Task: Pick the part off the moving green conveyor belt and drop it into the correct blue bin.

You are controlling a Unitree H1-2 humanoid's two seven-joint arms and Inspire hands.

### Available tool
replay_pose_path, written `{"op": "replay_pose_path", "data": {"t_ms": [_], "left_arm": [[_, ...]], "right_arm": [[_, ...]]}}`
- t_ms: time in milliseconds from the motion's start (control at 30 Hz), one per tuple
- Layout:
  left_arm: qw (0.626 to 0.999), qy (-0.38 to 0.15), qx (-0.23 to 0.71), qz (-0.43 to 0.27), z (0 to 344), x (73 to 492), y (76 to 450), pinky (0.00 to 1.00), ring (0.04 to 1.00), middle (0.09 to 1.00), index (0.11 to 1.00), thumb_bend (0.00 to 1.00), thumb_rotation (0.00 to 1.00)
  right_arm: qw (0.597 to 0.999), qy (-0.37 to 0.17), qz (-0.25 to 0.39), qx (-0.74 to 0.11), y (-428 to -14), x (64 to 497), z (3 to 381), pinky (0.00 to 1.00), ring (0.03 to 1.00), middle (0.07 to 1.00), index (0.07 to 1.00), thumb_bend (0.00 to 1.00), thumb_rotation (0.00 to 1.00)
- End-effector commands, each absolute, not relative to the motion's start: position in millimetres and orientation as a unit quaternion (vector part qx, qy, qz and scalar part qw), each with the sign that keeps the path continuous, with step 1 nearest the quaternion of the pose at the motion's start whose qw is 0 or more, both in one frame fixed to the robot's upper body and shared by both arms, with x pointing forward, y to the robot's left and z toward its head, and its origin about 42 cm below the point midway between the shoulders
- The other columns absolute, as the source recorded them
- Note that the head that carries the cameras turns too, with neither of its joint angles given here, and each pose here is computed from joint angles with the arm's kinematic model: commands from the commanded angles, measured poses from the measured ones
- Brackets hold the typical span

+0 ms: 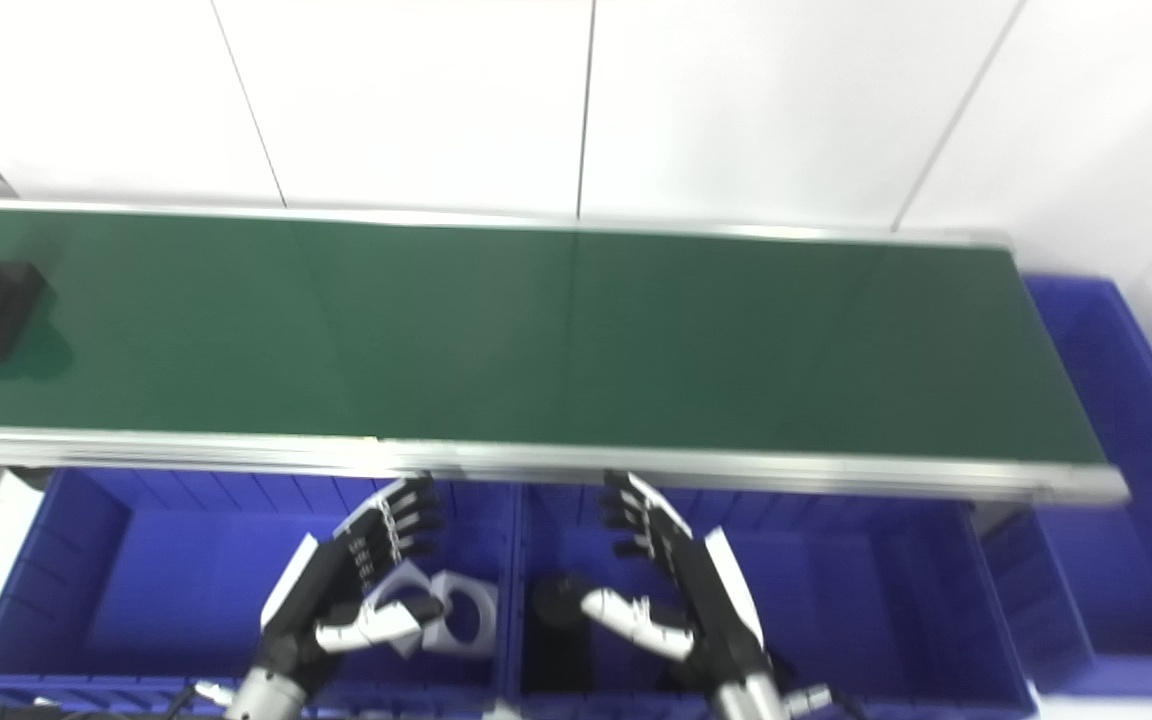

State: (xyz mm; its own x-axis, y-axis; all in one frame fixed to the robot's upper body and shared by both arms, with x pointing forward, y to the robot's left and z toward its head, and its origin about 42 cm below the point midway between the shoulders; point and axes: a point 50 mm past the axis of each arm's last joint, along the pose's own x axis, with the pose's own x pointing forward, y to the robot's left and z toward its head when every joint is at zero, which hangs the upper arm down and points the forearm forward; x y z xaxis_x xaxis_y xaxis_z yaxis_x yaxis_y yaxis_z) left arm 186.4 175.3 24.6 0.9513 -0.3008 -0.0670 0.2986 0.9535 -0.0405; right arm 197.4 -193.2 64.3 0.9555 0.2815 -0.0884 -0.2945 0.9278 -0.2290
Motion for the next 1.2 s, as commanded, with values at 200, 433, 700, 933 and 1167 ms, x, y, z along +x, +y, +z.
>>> {"op": "replay_pose_path", "data": {"t_ms": [200,433,700,933,1167], "left_arm": [[0.988,0.005,-0.014,-0.156,24.8,194.3,171.2,0.75,0.807,0.839,0.85,0.95,0.32],[0.988,0.006,-0.015,-0.155,17.4,196.9,170.7,0.72,0.793,0.825,0.835,0.96,0.3],[0.988,0.008,-0.007,-0.155,10.5,200.3,169.7,0.71,0.772,0.811,0.821,0.99,0.3],[0.988,0.003,-0.003,-0.157,4.9,203.5,166.9,0.67,0.749,0.793,0.807,1.0,0.31],[0.988,0.006,-0.002,-0.157,2.1,206.7,164.8,0.65,0.735,0.783,0.799,1.0,0.33]], "right_arm": [[0.982,-0.024,0.145,-0.118,-191.0,200.3,71.5,0.71,0.796,0.835,0.882,0.49,0.26],[0.982,-0.024,0.146,-0.113,-191.6,201.4,66.7,0.7,0.793,0.835,0.887,0.48,0.21],[0.984,-0.019,0.142,-0.107,-192.8,205.0,60.8,0.7,0.789,0.829,0.888,0.49,0.23],[0.983,-0.015,0.144,-0.111,-196.7,207.5,54.6,0.7,0.786,0.825,0.89,0.5,0.27],[0.984,-0.017,0.143,-0.103,-199.1,209.5,50.0,0.72,0.802,0.834,0.896,0.53,0.3]]}}
